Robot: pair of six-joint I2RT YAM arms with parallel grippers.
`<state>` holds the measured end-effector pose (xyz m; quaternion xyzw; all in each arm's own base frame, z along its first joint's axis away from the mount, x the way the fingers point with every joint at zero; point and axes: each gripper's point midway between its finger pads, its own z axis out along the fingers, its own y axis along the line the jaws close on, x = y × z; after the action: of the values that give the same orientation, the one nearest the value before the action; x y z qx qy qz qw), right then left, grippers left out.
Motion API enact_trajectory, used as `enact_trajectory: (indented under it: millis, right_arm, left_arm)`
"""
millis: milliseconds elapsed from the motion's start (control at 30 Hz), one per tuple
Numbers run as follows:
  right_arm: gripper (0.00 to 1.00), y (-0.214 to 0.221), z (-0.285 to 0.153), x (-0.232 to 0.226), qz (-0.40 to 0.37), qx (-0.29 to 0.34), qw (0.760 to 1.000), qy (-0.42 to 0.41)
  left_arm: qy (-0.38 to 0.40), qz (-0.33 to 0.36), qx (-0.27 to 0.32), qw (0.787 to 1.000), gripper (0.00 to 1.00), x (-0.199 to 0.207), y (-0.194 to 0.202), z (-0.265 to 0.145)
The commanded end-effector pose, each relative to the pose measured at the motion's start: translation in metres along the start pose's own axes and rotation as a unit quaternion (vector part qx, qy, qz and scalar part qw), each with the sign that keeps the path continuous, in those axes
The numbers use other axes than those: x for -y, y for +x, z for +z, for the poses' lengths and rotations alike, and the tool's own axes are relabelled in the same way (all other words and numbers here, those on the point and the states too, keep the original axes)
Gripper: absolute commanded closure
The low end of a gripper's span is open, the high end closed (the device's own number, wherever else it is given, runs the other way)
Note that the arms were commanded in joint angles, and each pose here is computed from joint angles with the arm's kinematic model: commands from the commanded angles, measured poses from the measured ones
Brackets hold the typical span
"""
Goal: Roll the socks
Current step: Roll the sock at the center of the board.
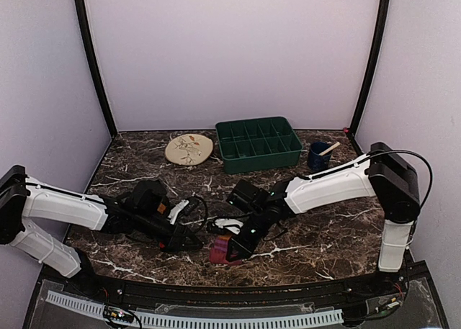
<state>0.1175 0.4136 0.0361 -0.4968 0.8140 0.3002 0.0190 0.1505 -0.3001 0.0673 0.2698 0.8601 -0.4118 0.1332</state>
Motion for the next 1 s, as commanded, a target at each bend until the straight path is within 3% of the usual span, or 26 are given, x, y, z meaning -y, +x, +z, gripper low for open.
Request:
enact_trajectory:
  millis: [0, 333, 633, 967]
  right_arm:
    - [1.00, 0.006, 0.004, -0.005, 0.024, 0.001, 0.999, -0.034]
    - [1.00, 0.010, 0.007, -0.004, 0.033, -0.002, 0.998, -0.053]
    - [1.00, 0.013, 0.008, -0.003, 0.030, -0.008, 0.998, -0.061]
    - [1.00, 0.016, 0.005, 0.002, 0.030, -0.014, 0.997, -0.066]
  left_arm:
    - [0.013, 0.051, 0.014, 0.999, 0.65, 0.013, -0.002, -0.002]
    - [-0.039, 0.142, -0.001, 0.989, 0.59, 0.021, 0.005, 0.011]
    - [-0.133, 0.263, 0.022, 0.955, 0.59, 0.022, -0.006, 0.021]
    - [-0.154, 0.348, -0.023, 0.925, 0.59, 0.032, 0.007, 0.043]
